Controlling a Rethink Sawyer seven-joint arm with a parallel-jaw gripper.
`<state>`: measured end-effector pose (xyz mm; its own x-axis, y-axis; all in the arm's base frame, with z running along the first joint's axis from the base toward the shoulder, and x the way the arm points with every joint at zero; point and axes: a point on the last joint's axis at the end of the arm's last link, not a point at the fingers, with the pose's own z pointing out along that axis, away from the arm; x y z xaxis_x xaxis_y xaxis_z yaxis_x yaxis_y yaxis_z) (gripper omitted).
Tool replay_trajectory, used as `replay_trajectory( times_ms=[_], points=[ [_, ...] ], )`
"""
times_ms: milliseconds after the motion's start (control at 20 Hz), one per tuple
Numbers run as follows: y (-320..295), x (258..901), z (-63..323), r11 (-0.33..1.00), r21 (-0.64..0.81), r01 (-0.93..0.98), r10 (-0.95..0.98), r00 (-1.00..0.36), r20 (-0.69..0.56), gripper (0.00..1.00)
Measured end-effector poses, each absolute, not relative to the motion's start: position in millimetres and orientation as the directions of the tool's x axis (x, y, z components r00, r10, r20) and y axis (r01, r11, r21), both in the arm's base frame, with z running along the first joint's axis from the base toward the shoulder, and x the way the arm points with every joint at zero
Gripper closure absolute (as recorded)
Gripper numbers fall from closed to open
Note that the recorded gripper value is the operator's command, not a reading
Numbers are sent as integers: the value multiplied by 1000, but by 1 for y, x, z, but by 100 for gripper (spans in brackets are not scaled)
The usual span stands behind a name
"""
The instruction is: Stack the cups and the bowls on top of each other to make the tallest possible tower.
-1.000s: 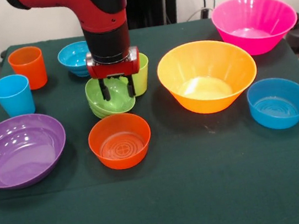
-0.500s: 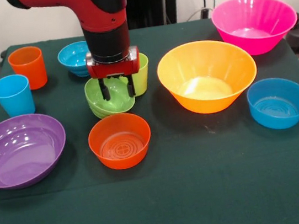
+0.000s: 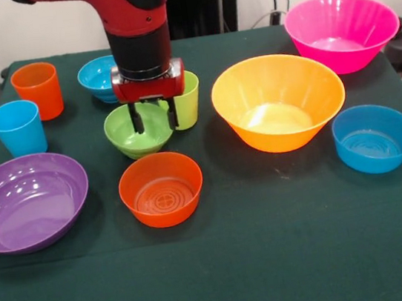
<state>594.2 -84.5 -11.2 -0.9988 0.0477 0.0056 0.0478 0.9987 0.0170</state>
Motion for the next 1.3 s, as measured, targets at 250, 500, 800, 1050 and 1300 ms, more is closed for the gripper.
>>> replay_trajectory(
  times_ms=[250, 500, 800, 1050, 1300],
  points=[
    [-87, 600, 0, 999, 10, 48, 48, -999, -14, 0],
    [-86, 606, 6, 999, 12, 50, 50, -998, -28, 0],
    [-83, 609, 4, 998, 33, 55, 56, -998, -33, 0],
    [-84, 613, -1, 996, 51, 68, 71, -996, -62, 0],
    [-82, 615, -9, 995, 60, 74, 79, -993, -85, 0]
  ],
)
